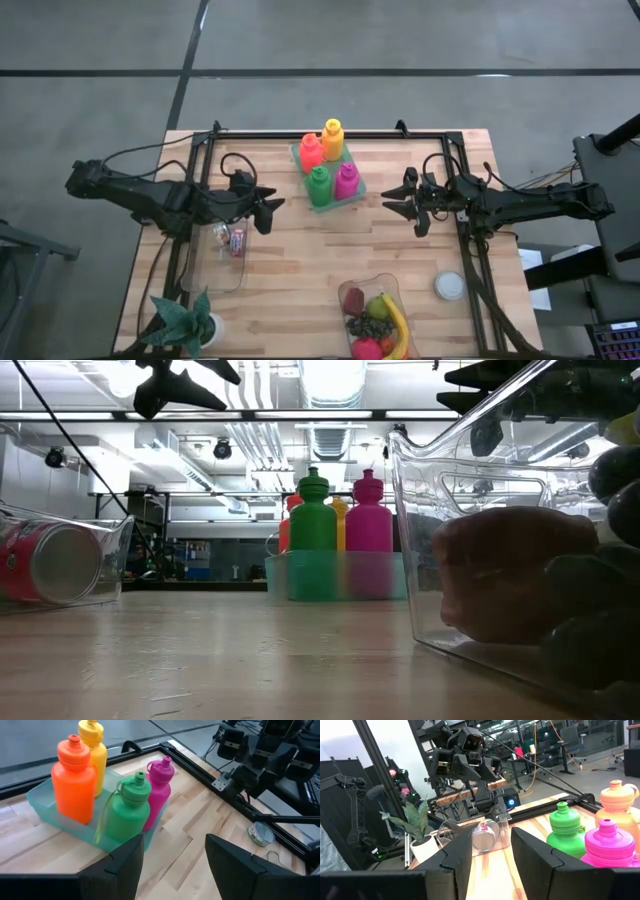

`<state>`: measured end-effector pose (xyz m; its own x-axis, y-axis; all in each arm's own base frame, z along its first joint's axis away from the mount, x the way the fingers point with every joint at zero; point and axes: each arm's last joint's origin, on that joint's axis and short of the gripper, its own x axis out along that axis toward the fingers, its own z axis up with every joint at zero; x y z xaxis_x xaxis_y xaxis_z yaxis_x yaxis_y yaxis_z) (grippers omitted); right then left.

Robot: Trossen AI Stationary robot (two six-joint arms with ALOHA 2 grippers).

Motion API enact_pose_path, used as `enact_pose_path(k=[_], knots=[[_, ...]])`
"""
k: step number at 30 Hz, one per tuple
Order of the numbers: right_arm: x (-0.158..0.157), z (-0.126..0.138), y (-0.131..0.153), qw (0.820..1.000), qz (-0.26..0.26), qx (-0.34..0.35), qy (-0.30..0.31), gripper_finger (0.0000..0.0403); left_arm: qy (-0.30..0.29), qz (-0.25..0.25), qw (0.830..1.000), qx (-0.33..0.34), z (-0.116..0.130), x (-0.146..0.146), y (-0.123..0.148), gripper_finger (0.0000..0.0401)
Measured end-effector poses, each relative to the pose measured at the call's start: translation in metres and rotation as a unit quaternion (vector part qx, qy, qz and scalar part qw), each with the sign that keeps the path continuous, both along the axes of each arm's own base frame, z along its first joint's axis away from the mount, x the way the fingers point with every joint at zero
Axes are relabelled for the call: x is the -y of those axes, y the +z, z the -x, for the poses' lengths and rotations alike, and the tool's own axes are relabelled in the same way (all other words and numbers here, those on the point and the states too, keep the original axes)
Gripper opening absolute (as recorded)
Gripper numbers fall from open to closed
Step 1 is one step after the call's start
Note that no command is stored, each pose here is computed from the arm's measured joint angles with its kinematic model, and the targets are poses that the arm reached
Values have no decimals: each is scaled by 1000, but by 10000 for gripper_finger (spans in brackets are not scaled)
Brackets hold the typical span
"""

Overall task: Pick & Place Food Item
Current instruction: Put the green and white tuna can into the top transparent bin

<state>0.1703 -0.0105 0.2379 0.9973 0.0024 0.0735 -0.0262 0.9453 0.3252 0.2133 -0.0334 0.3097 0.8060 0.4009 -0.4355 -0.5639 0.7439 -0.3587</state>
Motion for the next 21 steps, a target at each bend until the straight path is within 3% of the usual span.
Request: enact_pose_path(k=[7, 11, 14, 17, 21], knots=[[0, 0, 1, 1000, -4, 3, 0, 134, 0, 0, 1000, -1, 0, 0, 0, 217], [-1, 0, 1, 994, -110, 4, 15, 134, 0, 0, 1000, -1, 0, 0, 0, 217], [-1, 0, 1, 987, -156, 2, 29, 134, 0, 0, 1000, -1, 0, 0, 0, 217], [-6, 2, 7, 978, -174, -4, 112, 134, 0, 0, 1000, -2, 0, 0, 0, 217], [-13, 3, 31, 950, -207, -9, 233, 134, 0, 0, 1000, -2, 0, 0, 0, 217]])
